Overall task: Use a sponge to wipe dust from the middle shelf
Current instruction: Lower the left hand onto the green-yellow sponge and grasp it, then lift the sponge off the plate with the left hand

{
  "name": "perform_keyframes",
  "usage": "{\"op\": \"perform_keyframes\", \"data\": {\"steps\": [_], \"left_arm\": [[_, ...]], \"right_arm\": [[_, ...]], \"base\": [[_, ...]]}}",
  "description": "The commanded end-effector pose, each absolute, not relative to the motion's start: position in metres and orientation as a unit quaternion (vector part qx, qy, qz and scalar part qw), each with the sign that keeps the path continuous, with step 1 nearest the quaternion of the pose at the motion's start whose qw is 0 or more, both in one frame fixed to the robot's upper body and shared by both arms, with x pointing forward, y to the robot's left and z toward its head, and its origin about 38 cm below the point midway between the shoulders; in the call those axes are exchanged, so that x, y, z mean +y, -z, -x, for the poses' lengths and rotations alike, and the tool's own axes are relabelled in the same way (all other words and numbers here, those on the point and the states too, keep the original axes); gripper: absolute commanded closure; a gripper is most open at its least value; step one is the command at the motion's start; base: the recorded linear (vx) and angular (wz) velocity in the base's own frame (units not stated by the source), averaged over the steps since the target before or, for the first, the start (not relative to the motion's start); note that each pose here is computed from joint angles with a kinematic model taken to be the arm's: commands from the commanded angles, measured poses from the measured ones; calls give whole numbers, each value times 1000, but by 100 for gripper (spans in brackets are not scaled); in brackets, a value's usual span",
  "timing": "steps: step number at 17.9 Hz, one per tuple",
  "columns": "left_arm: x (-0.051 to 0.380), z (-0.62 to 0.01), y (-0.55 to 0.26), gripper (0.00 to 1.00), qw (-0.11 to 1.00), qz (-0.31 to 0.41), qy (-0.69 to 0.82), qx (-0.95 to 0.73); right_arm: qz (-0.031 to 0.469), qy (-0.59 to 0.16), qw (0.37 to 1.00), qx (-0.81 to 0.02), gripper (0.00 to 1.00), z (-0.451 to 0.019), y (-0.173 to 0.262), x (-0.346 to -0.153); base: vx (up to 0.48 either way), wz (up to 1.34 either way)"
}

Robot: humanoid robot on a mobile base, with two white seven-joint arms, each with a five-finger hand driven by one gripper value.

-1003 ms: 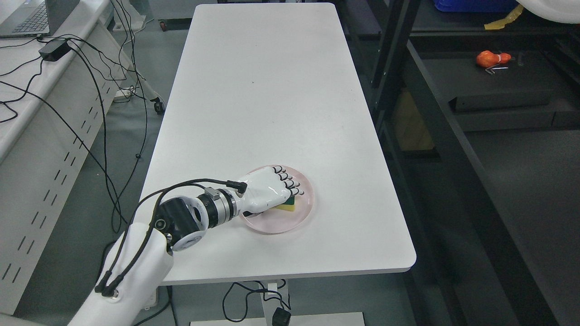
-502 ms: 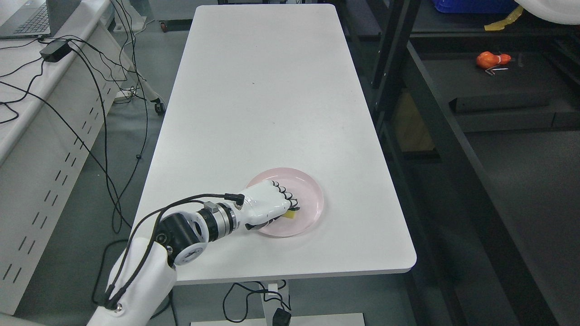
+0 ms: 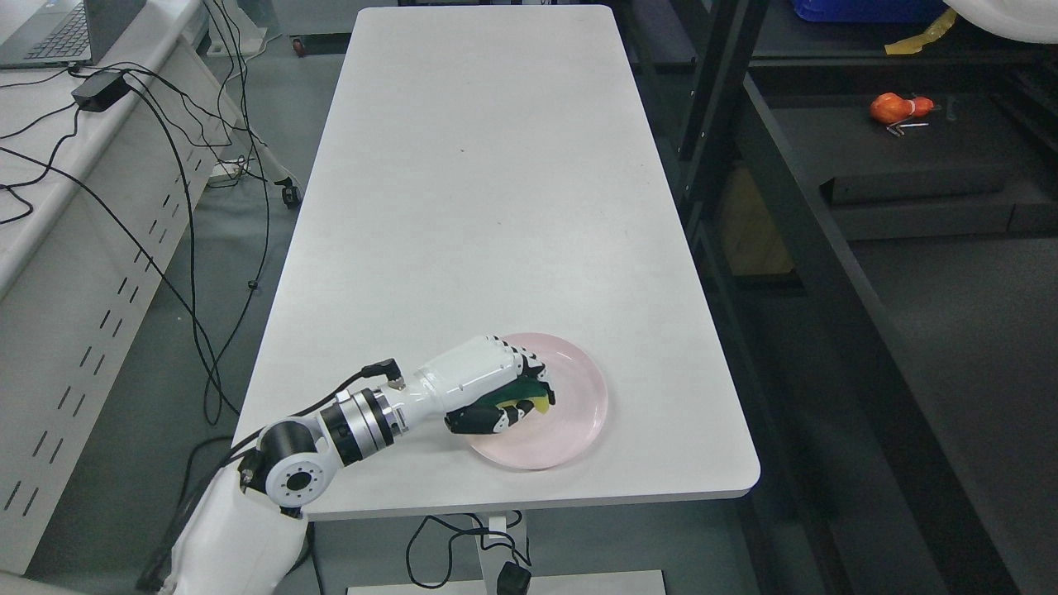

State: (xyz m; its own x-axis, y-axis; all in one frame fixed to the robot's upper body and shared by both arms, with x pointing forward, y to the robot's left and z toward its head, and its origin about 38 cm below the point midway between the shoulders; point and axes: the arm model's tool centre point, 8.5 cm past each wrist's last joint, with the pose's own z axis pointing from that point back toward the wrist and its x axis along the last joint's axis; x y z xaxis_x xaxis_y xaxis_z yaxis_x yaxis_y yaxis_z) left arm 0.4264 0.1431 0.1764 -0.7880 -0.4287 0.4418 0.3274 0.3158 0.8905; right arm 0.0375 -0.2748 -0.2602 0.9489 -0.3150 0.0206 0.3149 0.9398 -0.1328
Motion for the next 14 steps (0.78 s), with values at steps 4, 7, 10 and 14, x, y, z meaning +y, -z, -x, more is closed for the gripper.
{"op": "perform_keyframes", "data": {"steps": [4, 7, 10, 14], "left_arm": [[239, -421, -183, 99, 468, 121, 142, -864], [249, -406, -173, 99, 516, 174, 38, -838], [255, -385, -166, 99, 521, 155, 7, -839], [257, -332, -140, 99, 486, 130, 5, -864]], "right_arm": [[76, 160, 984, -10, 0, -43, 259, -287], [76, 160, 984, -10, 0, -43, 259, -287], [76, 160, 984, -10, 0, -43, 259, -287], [76, 160, 984, -10, 0, -43, 259, -287]], "base": [[0, 0], [0, 0], [4, 0], [-8, -54]]}}
